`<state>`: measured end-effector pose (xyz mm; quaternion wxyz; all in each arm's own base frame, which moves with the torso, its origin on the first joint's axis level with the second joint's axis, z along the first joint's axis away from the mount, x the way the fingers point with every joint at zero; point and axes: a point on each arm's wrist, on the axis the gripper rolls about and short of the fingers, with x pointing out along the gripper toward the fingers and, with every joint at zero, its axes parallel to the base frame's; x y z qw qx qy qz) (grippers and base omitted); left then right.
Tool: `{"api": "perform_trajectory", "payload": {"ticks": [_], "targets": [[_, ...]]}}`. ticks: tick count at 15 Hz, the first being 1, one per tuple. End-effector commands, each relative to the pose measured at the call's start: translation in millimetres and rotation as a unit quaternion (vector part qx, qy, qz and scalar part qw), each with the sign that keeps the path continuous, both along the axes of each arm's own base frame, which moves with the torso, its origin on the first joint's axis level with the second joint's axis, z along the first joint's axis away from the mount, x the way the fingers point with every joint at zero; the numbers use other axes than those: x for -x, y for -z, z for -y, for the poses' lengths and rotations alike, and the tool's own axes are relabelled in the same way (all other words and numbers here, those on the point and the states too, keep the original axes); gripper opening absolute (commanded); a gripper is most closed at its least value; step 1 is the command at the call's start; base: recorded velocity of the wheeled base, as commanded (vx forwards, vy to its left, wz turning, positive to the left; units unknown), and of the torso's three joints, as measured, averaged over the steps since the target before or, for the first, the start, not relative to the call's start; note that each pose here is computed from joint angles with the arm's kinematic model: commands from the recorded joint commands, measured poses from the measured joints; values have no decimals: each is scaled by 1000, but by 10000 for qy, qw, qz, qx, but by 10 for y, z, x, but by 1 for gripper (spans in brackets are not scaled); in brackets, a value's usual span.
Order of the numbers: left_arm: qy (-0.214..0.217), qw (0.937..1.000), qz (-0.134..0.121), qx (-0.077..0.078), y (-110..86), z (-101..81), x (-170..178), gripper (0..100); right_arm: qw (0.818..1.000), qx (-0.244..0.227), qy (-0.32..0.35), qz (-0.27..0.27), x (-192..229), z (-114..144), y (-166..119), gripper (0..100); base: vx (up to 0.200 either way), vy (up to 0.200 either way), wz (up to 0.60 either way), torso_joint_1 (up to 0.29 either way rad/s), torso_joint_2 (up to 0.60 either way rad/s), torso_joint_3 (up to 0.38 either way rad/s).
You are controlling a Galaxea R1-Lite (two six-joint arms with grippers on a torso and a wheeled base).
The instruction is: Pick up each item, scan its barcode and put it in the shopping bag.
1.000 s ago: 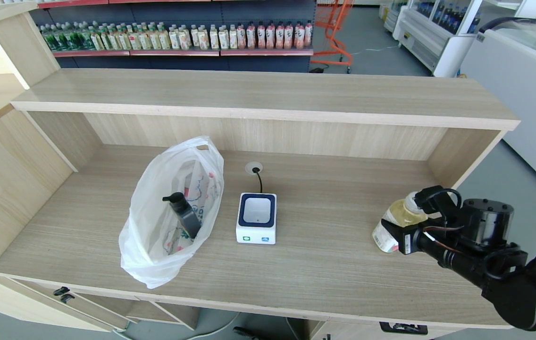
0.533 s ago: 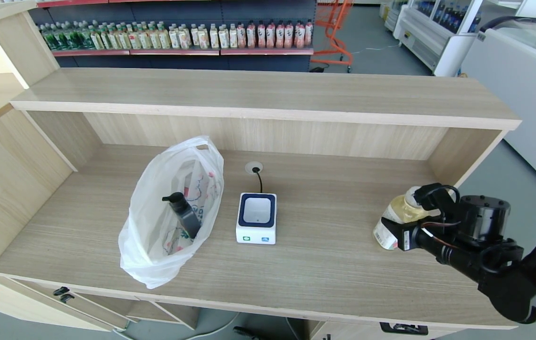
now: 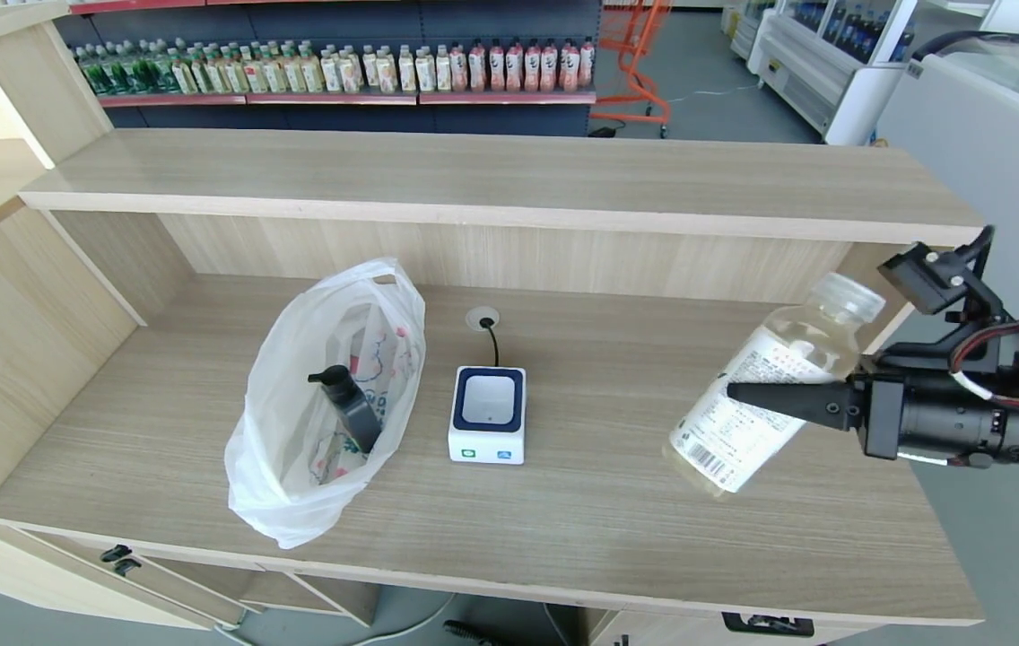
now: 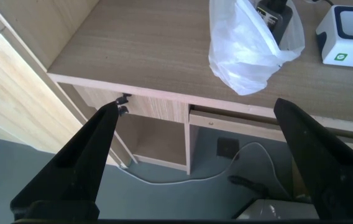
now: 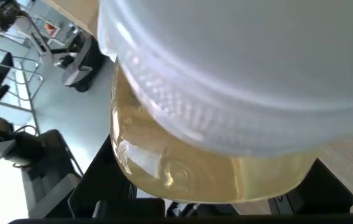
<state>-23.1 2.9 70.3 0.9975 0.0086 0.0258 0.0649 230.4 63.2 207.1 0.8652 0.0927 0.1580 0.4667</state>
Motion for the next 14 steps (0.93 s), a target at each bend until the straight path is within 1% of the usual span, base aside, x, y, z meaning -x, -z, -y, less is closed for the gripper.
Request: {"api": "perform_trajectory", "payload": {"ticks": [1, 2, 5, 10, 14], "targets": [[-1, 10000, 1, 0, 0, 0, 0, 100, 9966, -376, -497, 541, 347, -86, -464, 0, 0, 0, 0, 0, 0, 0], [-1, 10000, 1, 0, 0, 0, 0, 100, 9945, -584, -802, 348, 427, -211, -528, 0, 0, 0, 0, 0, 0, 0], [-1, 10000, 1, 0, 0, 0, 0, 100, 9925, -570, -1049, 246, 463, -318, -491, 0, 0, 0, 0, 0, 0, 0], [-1, 10000, 1, 0, 0, 0, 0, 100, 9909, -545, -1215, 179, 483, -405, -462, 0, 0, 0, 0, 0, 0, 0], [-1, 10000, 1, 0, 0, 0, 0, 100, 9925, -466, -1126, 118, 513, -493, -408, 0, 0, 0, 0, 0, 0, 0]]}}
